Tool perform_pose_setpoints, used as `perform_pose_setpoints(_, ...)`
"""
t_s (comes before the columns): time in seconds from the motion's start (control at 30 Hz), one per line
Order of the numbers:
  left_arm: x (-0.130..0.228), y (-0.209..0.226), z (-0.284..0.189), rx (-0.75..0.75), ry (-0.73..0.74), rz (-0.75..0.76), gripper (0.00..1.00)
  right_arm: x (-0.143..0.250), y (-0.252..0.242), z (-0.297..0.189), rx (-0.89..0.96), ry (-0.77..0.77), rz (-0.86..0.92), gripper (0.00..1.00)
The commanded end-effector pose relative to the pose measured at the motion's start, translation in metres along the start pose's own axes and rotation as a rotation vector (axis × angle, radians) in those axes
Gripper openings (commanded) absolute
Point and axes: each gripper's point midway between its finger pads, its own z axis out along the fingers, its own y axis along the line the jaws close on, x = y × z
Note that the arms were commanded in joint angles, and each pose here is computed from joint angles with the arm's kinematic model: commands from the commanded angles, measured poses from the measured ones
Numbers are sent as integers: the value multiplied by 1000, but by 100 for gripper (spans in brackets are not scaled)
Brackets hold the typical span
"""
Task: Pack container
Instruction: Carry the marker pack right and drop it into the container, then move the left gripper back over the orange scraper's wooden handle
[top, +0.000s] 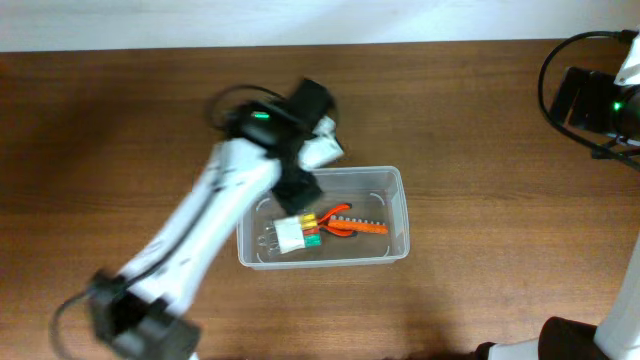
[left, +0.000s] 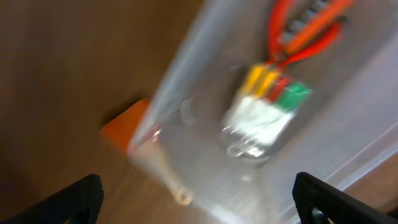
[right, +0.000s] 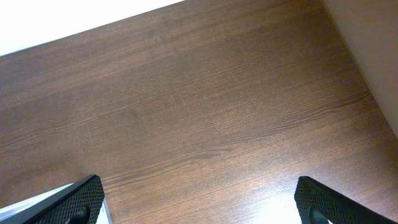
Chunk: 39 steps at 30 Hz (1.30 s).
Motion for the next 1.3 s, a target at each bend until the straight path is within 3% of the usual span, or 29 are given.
perform_pose_setpoints(0.0, 38, 58, -31, -98, -37, -246, 99, 0, -1, 2, -2, 5, 10, 98)
perform_pose_setpoints(0.23, 95, 110, -7, -14, -29, -512, 99, 0, -1, 2, -2, 5, 10, 99)
perform_pose_setpoints(0.4, 124, 119, 41, 13, 44, -589, 99, 0, -1, 2, -2, 5, 10, 99)
perform_pose_setpoints(0.87, 161, 63, 154, 157, 203, -591, 99, 0, -1, 2, -2, 5, 10, 99)
perform_pose_setpoints(1.27, 177, 51, 201, 176, 291, -581, 99, 0, -1, 2, -2, 5, 10, 99)
